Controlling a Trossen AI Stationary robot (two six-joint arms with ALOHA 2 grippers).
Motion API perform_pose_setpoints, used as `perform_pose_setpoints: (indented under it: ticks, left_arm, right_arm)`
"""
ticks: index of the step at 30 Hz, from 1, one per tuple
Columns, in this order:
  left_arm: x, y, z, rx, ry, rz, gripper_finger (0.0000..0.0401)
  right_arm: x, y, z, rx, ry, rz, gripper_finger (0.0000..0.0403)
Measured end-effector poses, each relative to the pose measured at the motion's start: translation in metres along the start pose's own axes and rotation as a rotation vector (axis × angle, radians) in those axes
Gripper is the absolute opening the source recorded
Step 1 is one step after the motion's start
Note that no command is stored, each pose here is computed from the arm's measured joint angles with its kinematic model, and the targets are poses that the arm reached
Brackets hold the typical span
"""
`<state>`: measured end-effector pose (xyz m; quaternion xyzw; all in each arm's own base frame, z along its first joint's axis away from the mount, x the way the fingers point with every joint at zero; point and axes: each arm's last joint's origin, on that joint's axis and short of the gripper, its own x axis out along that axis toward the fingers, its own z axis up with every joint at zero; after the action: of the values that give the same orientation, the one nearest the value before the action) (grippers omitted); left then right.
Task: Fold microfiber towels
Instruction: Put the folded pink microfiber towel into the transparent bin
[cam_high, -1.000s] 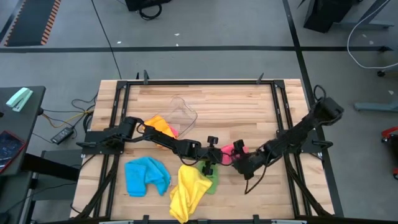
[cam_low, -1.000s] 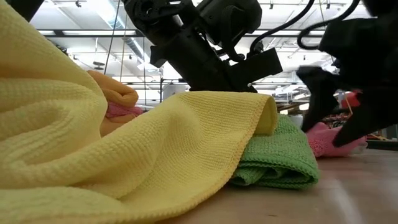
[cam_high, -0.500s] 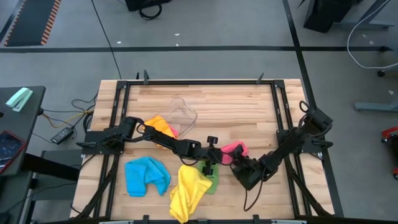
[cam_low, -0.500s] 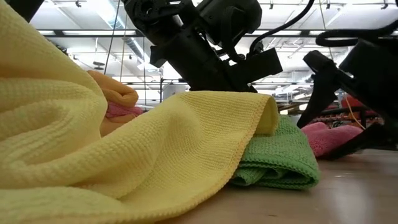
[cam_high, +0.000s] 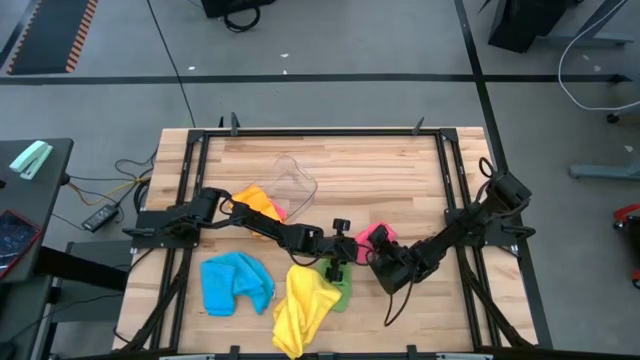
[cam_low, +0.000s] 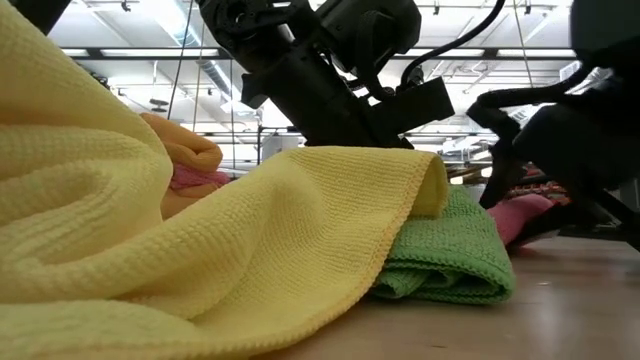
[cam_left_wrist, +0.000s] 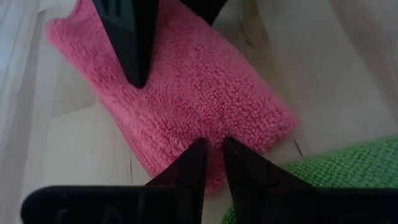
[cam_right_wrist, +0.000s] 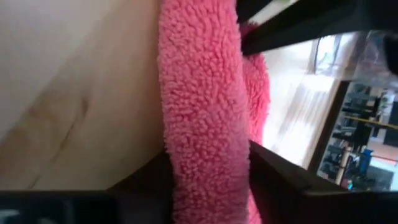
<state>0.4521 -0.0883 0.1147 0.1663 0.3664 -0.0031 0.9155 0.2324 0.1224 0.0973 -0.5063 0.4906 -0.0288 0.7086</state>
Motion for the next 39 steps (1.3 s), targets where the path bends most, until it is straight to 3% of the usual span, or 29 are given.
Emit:
perform_pose_setpoints:
  ticks: [6, 9, 15, 18, 21, 31, 35, 39]
  left_arm:
    - [-0.005, -0.004, 0.004, 0.085, -0.011, -0.001, 0.0068]
    - [-0.017, -0.008, 0.013, 0.151, -0.03, 0.039, 0.0065]
    - [-0.039, -0.019, 0.032, 0.232, -0.078, 0.275, 0.0084]
    - [-0.044, -0.027, 0.037, 0.301, -0.085, 0.362, 0.0118]
    - [-0.047, -0.033, 0.039, 0.346, -0.095, 0.377, 0.0165]
    - [-0.058, -0.019, 0.056, 0.149, -0.234, 0.391, 0.0315]
    - [-0.054, -0.011, 0.058, 0.051, -0.299, 0.334, 0.0344]
    - [-0.049, 0.002, 0.057, -0.009, -0.307, 0.349, 0.0352]
  right_arm:
    - [0.002, -0.003, -0.001, 0.075, -0.001, 0.021, 0.0066]
    - [-0.004, -0.008, -0.004, 0.145, -0.01, 0.03, 0.0034]
    - [-0.03, -0.026, -0.016, 0.304, -0.027, 0.038, 0.0022]
    - [-0.041, -0.036, -0.022, 0.387, -0.054, 0.064, 0.0021]
    - [-0.05, -0.046, -0.027, 0.487, -0.083, 0.08, 0.0021]
    - [-0.048, -0.054, -0.035, 0.739, -0.04, 0.159, 0.002]
    - [-0.04, -0.062, -0.036, 0.857, -0.026, 0.153, 0.0019]
    - [-0.036, -0.069, -0.034, 0.939, -0.053, 0.144, 0.0019]
